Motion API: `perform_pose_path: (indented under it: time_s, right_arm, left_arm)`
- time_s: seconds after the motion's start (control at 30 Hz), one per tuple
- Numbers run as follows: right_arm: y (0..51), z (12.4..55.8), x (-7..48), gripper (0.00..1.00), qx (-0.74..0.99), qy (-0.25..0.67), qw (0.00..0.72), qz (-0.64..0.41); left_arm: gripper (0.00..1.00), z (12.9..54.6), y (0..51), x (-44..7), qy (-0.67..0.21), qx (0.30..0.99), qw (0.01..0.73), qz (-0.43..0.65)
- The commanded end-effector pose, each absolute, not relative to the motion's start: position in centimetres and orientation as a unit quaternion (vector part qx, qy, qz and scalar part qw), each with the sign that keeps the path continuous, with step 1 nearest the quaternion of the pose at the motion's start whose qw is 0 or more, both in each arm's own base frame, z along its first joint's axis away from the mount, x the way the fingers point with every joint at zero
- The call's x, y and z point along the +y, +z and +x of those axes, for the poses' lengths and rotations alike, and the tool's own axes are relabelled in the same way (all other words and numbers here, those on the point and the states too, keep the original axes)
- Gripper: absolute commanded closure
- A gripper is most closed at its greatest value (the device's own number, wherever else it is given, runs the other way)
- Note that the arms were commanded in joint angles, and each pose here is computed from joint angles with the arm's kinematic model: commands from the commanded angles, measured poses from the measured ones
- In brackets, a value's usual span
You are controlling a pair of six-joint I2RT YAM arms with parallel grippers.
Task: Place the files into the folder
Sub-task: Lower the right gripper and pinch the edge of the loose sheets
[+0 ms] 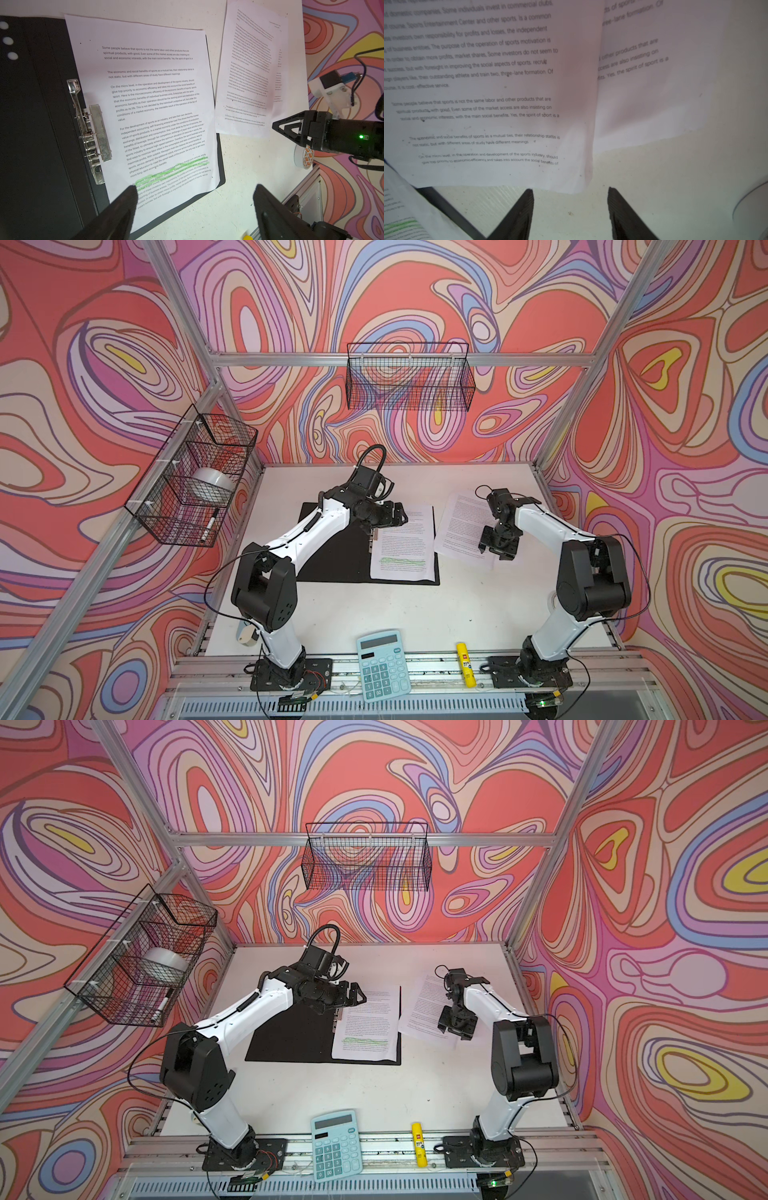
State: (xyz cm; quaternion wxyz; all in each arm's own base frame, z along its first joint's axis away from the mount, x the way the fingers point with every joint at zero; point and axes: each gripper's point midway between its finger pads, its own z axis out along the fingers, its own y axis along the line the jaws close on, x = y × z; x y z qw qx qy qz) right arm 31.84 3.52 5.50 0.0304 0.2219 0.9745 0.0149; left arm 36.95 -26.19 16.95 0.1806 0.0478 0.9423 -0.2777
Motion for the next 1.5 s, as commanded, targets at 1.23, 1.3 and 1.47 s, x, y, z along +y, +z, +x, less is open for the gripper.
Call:
perform_pose_path:
  time_s: [1.23,1.3,1.47]
  right_arm:
    - [4.7,30.9,3.3,0.95,0.976,0.023,0.029,0.213]
    - [5.9,31.6,4.1,0.98,0.976,0.048,0.040,0.206]
    - [9.7,33.7,5.4,1.00,0.974,0.093,0.080,0.190]
  left_arm:
    - [0.11,37.0,18.2,-25.4,-0.265,0.941,0.205,0.048]
    - [0.11,37.3,18.6,-25.3,-0.259,0.941,0.213,0.051]
    - [0.10,37.8,19.5,-24.9,-0.249,0.940,0.228,0.057]
